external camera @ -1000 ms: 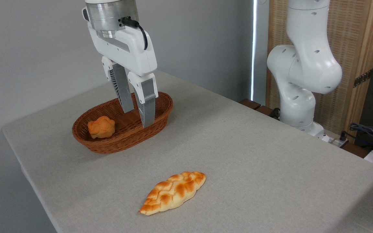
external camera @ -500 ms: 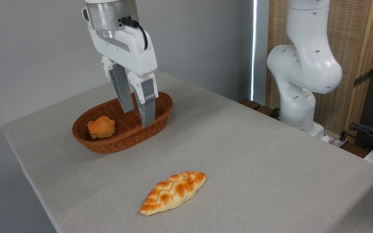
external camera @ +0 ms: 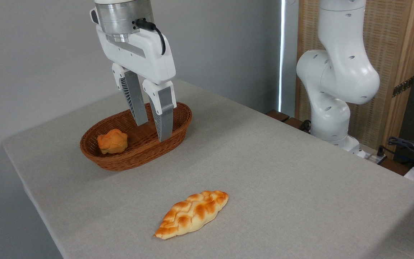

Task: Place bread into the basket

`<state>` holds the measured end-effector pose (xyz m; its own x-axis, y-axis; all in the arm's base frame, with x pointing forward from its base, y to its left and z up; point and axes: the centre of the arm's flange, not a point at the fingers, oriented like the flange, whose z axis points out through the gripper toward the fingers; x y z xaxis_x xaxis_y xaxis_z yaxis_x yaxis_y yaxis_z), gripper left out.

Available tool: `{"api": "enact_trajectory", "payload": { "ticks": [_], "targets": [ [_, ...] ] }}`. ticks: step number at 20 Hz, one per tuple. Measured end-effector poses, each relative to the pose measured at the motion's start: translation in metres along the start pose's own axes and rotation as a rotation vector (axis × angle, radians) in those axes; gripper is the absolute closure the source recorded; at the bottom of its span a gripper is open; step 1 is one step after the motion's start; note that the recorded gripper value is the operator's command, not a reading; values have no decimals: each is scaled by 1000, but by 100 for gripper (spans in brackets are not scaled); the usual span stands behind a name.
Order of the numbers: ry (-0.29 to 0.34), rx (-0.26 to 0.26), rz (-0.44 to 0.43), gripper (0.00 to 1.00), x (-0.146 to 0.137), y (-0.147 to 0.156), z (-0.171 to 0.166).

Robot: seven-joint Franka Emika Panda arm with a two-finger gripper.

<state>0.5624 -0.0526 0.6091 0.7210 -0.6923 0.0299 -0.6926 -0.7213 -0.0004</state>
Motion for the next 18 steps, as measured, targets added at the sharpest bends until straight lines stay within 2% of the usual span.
{"api": "enact_trajectory", "payload": {
  "ticks": [7, 9, 12, 18],
  "targets": [
    [-5, -2, -7, 0, 3, 4, 3],
    [-34, 19, -1, 0, 1, 1, 7],
    [-73, 33, 9, 0, -1, -1, 28],
    [-59, 50, 33, 0, -1, -6, 57]
  ]
}}
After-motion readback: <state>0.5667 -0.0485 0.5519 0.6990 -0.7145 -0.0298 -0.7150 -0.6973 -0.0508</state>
